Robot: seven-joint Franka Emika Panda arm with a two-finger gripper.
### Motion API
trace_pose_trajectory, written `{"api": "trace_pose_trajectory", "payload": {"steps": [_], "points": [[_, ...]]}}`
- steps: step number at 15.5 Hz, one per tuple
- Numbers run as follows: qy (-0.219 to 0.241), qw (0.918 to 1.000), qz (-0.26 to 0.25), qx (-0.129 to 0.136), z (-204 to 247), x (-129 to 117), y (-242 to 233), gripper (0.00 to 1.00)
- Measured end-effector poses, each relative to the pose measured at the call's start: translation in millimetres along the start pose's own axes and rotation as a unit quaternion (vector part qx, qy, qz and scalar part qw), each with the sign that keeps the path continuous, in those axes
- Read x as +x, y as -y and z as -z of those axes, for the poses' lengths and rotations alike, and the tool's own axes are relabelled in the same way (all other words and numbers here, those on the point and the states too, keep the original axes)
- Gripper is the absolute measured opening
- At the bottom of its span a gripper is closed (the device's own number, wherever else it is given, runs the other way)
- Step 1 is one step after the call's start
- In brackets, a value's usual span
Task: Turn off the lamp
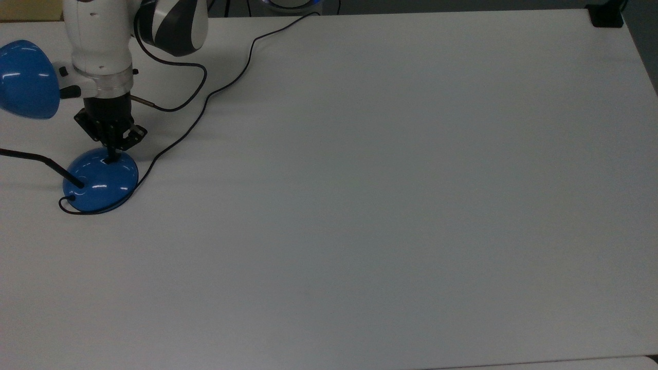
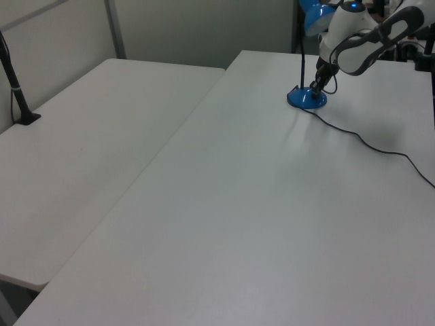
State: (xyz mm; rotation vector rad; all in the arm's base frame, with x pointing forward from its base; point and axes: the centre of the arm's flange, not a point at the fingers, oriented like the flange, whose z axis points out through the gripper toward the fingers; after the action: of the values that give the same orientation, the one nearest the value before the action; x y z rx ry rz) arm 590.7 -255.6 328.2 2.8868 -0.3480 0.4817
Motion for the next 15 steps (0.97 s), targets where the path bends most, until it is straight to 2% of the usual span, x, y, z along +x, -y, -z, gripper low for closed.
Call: {"api": "trace_pose_trajectory", "payload": {"steps": [4, 7, 9, 12, 15], "points": [[0.01, 1.0, 0.0, 0.0, -1, -2, 0, 0.01], [0.075, 0.9971, 0.009, 0.001, 9, -7, 3, 0.02], [0.119, 0.9922, 0.037, 0.008, 39, -3, 27, 0.06], [0.176, 0.9811, 0.08, 0.014, 85, 1, 79, 0.35], [0.194, 0.974, 0.115, 0.015, 140, 8, 136, 0.63]]}}
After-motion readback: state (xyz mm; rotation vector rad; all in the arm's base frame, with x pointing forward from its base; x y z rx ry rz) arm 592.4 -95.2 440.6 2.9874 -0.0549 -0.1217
